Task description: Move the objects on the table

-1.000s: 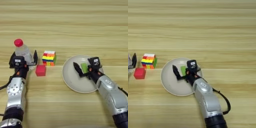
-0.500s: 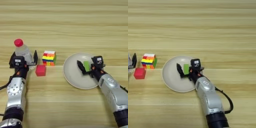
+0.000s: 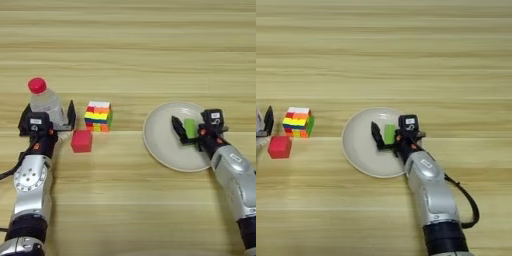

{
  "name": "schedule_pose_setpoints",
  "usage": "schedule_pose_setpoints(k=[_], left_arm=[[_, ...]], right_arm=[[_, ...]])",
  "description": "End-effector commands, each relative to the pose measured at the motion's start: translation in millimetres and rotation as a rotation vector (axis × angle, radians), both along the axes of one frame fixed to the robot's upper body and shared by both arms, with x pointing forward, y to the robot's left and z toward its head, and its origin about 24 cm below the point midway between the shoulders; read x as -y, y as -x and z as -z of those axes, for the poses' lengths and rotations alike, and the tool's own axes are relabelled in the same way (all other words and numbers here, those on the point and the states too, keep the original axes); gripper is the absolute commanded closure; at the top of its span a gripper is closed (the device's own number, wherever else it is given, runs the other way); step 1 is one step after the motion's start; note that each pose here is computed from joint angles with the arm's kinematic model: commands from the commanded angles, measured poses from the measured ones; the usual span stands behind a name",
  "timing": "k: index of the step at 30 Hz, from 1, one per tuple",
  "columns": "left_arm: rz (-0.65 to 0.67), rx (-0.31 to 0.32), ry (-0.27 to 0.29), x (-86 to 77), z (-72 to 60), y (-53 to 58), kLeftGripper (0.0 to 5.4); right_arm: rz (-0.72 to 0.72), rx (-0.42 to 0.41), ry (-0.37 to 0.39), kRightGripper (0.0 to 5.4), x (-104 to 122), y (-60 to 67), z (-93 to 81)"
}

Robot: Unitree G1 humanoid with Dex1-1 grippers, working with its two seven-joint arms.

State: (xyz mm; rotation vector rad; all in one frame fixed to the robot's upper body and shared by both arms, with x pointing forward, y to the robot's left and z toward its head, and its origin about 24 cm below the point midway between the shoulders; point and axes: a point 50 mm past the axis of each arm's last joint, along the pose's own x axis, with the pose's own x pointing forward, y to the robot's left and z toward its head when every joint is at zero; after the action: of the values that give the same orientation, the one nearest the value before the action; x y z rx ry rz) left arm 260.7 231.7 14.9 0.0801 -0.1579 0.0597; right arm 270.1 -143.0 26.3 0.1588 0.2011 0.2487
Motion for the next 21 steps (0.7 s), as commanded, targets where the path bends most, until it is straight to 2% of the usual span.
schedule_pose_setpoints(k=[1, 9, 15, 21], left_arm=[[0.000, -0.006, -0.015, -1.4, -0.3, -0.2, 0.02], [-0.001, -0.005, -0.015, -1.3, -0.4, 0.4, 0.02], [0.001, -0.005, -0.015, -1.0, -0.3, 0.6, 0.02], [-0.001, -0.005, -0.016, -1.4, -0.6, 0.5, 0.02]], right_arm=[[0.014, 0.017, 0.007, 0.00, 4.3, -3.9, -3.6], [-0.020, 0.037, -0.015, 0.00, -1.9, -2.6, -6.2], [-0.085, 0.125, -0.035, 0.00, -12.1, 0.4, -18.6], [-0.101, 0.221, -0.023, 0.00, -14.5, 1.7, -34.0]])
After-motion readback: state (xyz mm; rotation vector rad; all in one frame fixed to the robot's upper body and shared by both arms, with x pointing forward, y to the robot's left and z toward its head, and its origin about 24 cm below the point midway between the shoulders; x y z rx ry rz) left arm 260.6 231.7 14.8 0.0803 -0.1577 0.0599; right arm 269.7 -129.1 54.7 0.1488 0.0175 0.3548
